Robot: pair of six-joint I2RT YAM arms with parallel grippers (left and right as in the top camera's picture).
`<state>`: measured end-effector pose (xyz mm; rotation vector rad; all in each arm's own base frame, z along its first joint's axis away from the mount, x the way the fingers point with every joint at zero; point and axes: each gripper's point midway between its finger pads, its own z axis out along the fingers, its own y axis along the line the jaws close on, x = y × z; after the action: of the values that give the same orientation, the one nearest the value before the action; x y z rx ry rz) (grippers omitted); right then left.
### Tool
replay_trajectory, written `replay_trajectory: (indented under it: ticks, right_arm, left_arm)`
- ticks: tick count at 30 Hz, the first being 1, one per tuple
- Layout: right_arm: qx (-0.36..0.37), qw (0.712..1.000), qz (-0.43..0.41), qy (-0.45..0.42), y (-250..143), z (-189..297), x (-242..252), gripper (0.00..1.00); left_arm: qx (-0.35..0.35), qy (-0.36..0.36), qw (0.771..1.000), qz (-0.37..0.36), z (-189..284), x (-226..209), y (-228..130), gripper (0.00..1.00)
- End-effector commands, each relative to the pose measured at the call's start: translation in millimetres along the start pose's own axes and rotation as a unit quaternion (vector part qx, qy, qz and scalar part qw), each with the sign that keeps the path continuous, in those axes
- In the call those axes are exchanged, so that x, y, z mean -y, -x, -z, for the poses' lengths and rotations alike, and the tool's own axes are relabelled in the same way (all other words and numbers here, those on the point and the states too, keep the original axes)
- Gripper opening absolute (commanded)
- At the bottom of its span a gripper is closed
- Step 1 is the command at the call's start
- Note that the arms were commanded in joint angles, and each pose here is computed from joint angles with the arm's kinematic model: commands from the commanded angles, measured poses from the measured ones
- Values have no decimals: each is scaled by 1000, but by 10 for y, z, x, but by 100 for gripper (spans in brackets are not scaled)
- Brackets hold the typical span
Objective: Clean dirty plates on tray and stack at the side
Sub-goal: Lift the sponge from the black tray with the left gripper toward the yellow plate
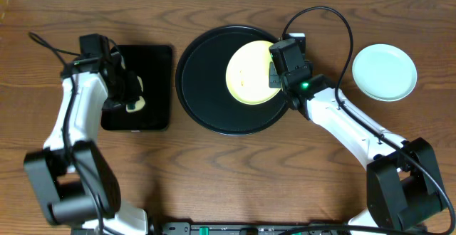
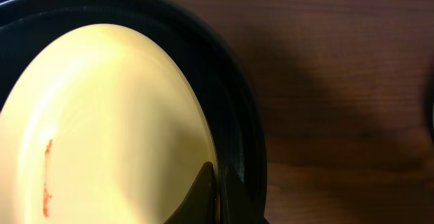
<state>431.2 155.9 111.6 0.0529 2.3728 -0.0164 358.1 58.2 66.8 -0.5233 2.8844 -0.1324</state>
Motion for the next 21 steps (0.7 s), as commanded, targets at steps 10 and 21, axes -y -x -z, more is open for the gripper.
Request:
replay_trajectory:
  ticks: [10, 21]
  right_arm:
    - [1, 1000, -3, -5, -21, -15, -3, 1]
    - [27, 999, 39, 5, 113, -10, -57, 1]
  left_arm:
    - [-36, 15, 999, -9, -446, -56, -40, 8]
    - [-32, 14, 999, -12, -493, -30, 35, 8]
